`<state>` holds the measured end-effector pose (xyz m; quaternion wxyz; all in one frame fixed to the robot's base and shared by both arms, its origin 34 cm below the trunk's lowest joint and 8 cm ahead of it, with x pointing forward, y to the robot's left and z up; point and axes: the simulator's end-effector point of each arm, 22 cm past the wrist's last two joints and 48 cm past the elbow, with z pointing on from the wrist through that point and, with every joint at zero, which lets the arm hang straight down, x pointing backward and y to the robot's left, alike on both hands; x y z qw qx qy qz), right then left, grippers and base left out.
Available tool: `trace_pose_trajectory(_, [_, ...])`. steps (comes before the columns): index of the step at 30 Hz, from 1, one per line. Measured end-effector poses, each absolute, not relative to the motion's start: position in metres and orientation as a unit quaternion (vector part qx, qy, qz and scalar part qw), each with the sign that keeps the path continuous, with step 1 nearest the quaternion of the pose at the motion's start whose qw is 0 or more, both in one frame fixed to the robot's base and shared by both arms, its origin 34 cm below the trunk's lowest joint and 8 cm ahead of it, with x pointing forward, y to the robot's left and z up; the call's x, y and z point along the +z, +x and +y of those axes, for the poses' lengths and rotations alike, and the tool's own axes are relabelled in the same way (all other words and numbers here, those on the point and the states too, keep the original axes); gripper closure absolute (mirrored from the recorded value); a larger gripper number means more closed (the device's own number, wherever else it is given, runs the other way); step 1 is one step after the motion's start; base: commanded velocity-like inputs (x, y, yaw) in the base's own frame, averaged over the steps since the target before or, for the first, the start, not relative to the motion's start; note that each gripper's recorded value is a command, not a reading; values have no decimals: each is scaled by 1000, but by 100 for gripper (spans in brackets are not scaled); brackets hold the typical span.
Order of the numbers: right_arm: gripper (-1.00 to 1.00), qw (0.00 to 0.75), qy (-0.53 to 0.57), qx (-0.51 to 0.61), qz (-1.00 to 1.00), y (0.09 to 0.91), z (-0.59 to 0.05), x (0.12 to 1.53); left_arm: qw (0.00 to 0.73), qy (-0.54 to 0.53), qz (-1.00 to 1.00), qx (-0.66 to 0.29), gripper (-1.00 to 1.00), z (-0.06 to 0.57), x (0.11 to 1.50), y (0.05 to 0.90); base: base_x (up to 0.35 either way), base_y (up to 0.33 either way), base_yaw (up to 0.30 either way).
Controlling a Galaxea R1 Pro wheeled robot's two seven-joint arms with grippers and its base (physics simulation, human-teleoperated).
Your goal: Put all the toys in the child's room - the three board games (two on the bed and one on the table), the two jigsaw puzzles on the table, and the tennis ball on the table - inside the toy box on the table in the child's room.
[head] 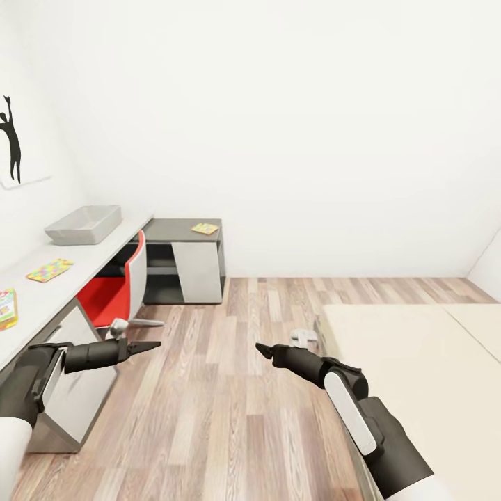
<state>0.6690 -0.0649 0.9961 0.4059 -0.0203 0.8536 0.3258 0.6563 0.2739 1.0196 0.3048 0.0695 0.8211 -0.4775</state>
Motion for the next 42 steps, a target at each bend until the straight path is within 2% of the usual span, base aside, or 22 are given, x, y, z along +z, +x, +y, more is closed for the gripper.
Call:
trace_pose_trajectory(6, [-100,406,-21,327,853,669,-65,996,305,69,821,-478,-100,274,1019,656,121,190,0])
trace_pose_trajectory(27, [-100,406,-20,327,853,669,-65,996,306,69,819,-480,-100,274,1021,657,8,63,-5])
trace_pose_trajectory(42, [-100,409,-21,326,852,669,-66,1000,309,71,818,-479,-100,275,1026,656,-46,25,-227])
